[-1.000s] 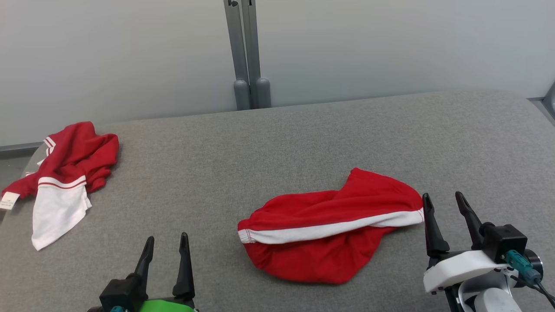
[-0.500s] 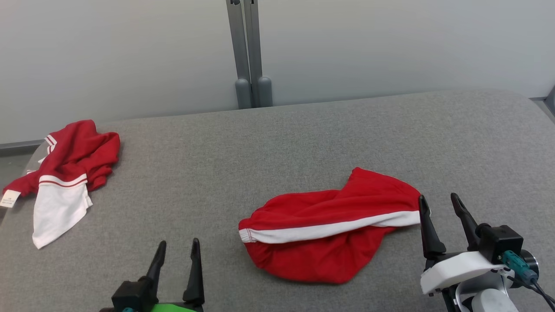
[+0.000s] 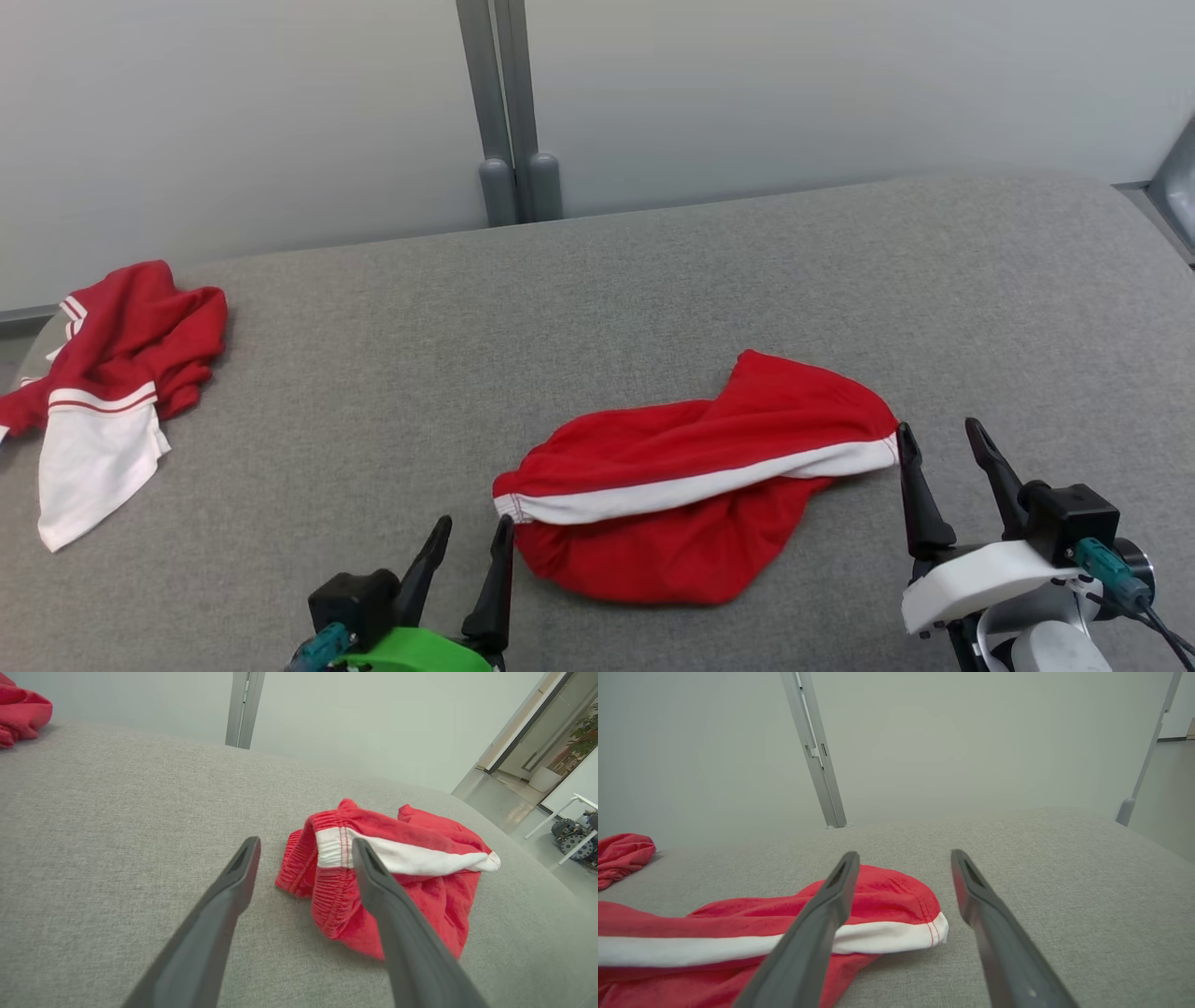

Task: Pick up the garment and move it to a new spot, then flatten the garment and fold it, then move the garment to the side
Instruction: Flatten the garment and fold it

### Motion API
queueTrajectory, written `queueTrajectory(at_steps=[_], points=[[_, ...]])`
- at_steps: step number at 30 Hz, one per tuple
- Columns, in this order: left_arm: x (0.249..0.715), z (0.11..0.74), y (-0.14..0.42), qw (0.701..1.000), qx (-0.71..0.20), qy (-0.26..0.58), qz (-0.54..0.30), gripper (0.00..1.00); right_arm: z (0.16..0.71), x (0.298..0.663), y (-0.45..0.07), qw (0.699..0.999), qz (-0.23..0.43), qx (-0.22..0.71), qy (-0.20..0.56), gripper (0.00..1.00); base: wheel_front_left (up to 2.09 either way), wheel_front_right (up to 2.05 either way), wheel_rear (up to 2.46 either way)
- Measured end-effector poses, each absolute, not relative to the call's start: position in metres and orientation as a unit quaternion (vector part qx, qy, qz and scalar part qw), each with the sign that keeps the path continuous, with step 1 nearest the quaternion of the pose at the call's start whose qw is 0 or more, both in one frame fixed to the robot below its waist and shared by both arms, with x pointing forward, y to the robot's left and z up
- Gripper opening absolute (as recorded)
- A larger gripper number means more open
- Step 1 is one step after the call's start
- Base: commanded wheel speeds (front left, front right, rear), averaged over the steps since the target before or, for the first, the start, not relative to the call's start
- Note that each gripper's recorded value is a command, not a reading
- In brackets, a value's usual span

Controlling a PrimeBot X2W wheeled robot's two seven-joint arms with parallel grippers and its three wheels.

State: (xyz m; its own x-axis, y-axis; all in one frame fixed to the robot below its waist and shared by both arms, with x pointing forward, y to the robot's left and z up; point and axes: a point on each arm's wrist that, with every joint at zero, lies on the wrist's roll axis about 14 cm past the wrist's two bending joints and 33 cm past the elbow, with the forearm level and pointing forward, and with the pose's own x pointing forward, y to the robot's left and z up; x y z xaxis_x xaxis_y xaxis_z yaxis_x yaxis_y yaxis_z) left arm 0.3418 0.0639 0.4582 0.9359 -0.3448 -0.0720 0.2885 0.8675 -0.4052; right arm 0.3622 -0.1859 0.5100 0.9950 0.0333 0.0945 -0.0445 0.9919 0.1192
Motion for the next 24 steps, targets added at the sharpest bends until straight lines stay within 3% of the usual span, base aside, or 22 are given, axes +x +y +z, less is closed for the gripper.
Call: queueTrajectory(at_steps=[20,24], points=[[0.353,0.454,0.027,0.937,-0.259,0.111,-0.208,0.98,0.504,0.353,-0.210,0.998,-0.018,0.055,-0.039,1.00,0.00,0.00,0.00],[0.351,0.456,0.024,0.932,-0.270,0.113,-0.212,0.52,0.503,0.354,-0.210,0.998,-0.017,0.052,-0.036,1.00,0.00,0.00,0.00]])
